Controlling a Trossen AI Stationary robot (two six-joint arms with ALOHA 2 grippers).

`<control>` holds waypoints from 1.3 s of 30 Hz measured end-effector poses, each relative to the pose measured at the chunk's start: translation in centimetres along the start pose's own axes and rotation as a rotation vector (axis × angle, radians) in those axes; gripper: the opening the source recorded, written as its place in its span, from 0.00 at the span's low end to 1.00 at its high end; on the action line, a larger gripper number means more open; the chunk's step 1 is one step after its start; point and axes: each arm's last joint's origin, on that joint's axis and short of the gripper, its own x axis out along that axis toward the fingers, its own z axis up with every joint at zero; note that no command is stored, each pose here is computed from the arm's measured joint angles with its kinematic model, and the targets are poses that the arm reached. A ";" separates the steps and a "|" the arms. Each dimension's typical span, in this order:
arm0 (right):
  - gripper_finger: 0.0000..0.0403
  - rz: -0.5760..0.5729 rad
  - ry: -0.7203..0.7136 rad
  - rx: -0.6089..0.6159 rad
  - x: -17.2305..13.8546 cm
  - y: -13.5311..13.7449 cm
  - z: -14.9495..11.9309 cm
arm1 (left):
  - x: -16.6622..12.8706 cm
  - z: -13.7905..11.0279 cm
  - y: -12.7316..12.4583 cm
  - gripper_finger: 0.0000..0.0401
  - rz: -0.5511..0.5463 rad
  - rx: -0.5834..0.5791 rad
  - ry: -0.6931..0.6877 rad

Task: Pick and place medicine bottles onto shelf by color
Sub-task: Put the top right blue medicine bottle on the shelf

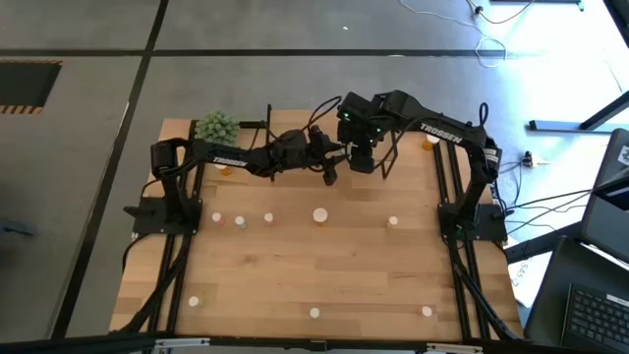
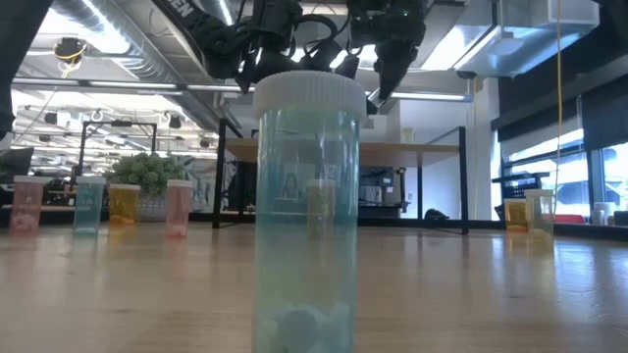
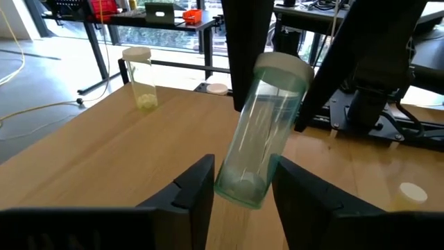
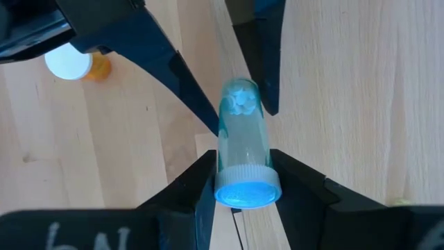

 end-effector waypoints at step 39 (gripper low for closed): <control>0.40 -0.116 0.035 -0.026 -0.1 -0.3 -0.1 | 0.0 0.0 0.1 0.32 0.011 -0.002 -0.003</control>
